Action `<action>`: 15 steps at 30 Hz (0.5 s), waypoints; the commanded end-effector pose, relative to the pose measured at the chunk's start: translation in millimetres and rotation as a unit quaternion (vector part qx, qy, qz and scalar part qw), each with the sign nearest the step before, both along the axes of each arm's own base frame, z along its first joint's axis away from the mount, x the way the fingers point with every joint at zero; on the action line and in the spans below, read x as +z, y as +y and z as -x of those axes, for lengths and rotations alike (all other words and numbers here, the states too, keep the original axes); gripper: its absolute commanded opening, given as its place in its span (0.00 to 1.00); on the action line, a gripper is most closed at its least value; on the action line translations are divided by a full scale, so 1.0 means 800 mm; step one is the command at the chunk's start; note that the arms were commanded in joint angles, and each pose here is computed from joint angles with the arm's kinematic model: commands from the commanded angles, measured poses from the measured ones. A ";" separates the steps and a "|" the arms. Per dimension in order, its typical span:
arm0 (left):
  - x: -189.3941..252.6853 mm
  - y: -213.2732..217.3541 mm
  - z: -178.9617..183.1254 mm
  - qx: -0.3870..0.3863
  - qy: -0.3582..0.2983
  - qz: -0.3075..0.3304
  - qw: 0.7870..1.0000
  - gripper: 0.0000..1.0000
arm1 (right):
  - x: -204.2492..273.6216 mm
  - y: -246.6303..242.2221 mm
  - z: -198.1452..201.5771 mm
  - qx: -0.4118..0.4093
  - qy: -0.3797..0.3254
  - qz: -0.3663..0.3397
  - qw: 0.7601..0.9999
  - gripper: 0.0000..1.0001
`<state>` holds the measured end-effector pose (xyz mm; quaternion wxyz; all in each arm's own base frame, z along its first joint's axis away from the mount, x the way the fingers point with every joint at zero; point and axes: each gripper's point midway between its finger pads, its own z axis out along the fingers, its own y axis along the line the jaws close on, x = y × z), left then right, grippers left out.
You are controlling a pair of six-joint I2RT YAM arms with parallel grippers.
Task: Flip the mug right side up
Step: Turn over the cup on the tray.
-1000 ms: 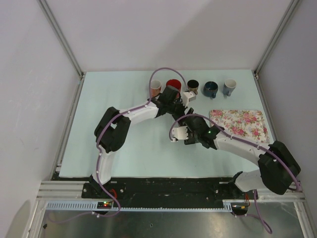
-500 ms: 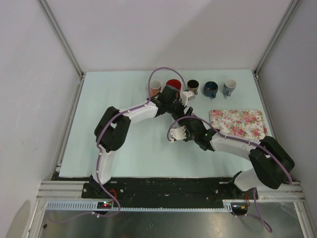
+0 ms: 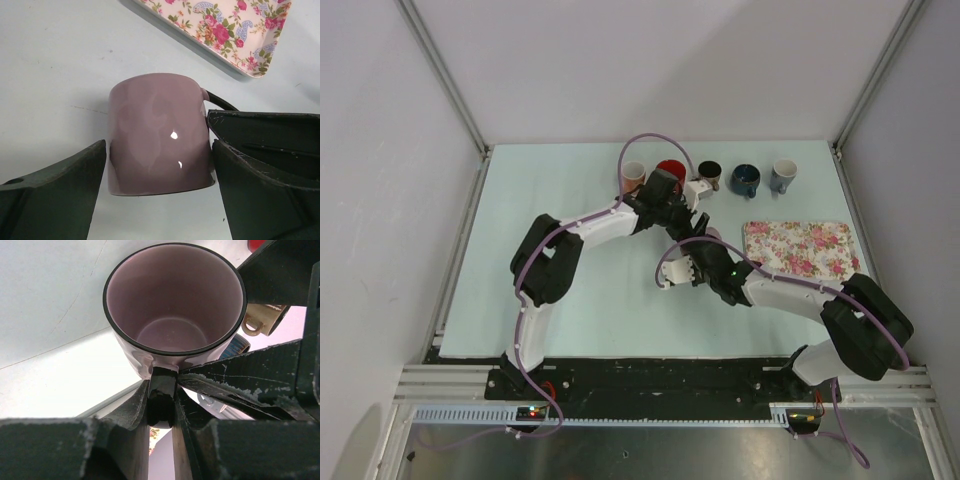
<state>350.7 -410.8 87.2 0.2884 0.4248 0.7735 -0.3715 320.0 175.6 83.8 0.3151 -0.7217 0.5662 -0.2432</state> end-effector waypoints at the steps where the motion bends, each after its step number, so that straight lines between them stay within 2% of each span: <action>1: 0.014 0.012 -0.001 0.006 0.014 0.001 1.000 0.93 | 0.001 -0.002 0.012 -0.006 0.015 -0.014 1.000 0.00; 4: 0.032 0.025 -0.012 0.018 0.006 0.010 1.000 0.99 | 0.006 -0.001 0.017 -0.009 0.018 -0.028 0.999 0.00; 15: 0.130 0.081 -0.032 0.037 -0.035 0.073 0.996 1.00 | 0.028 0.003 0.032 -0.018 0.024 -0.082 0.996 0.00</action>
